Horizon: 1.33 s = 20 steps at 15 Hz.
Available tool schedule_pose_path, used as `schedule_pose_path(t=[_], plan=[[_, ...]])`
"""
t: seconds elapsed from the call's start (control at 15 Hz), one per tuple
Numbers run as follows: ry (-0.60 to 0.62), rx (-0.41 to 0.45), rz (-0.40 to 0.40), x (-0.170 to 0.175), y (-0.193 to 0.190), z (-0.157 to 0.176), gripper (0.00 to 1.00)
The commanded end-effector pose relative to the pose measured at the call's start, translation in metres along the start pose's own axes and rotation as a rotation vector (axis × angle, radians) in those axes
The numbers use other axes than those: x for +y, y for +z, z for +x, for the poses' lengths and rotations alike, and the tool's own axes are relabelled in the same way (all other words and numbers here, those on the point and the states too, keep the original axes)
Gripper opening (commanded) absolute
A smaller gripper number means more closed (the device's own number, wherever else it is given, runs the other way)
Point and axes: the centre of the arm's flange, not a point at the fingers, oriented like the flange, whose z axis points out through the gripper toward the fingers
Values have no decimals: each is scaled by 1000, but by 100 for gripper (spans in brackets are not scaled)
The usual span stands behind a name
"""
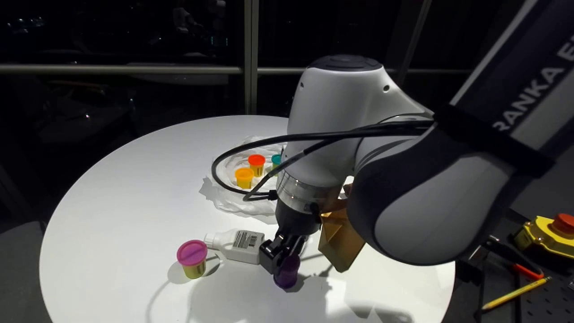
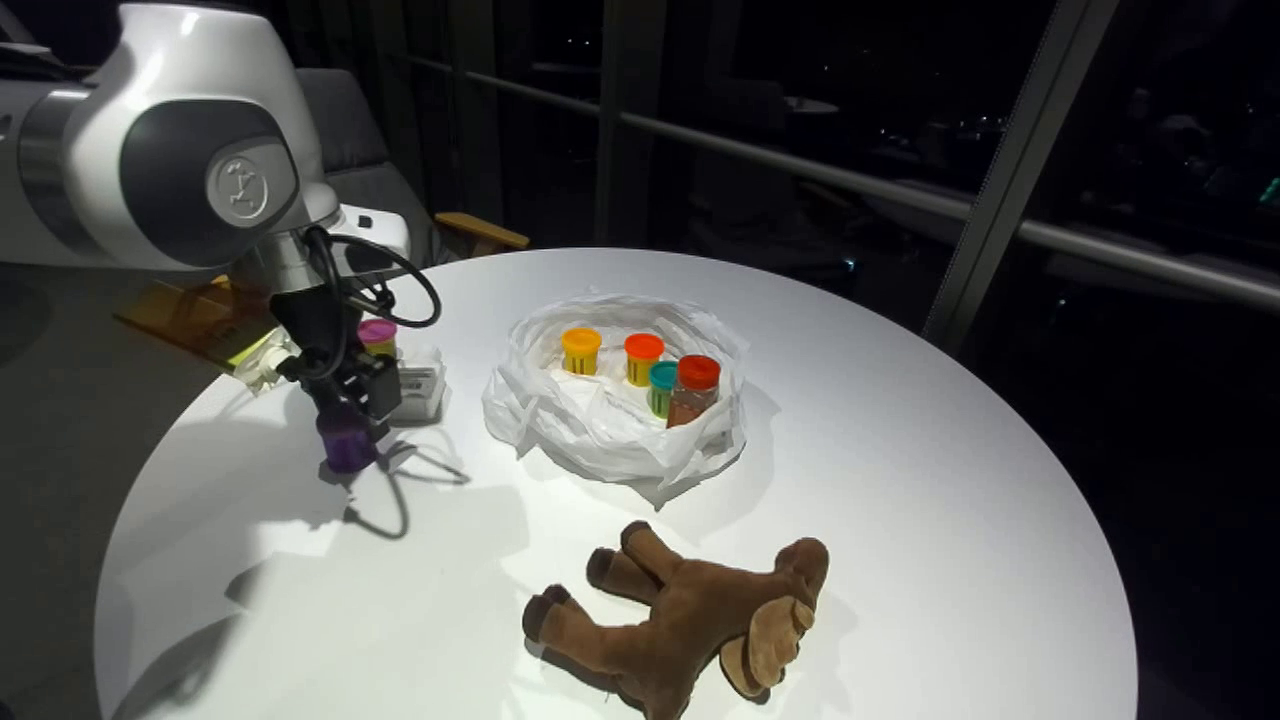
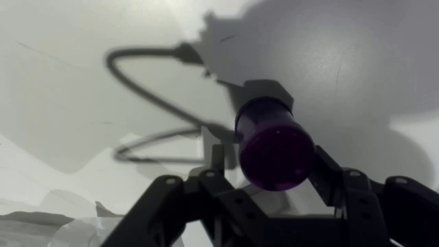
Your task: Put the objects on the table in the plastic bag
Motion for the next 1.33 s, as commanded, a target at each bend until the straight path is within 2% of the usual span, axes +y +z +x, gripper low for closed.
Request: schedule_pose_path(t=[0.0,0.07,0.13,0.27,0.47,0.6,0.67,0.87,1.0,1.27], plan=[[9,20,-7,5,-2,11,35],[13,16,-8,7,-3,12,27],[21,4,-9,9,-8,12,25],[33,-14,-20,13,-19,15,25],[58,1,-39,23,-58,33,25],[81,27,-39,33,-92,54,25],[95,40,-37,29,-103,65,25],[146,83,-41,46,-132,101,25],[182,96,-36,61,-135,121,25],[252,108,-28,106,-116,156,25]])
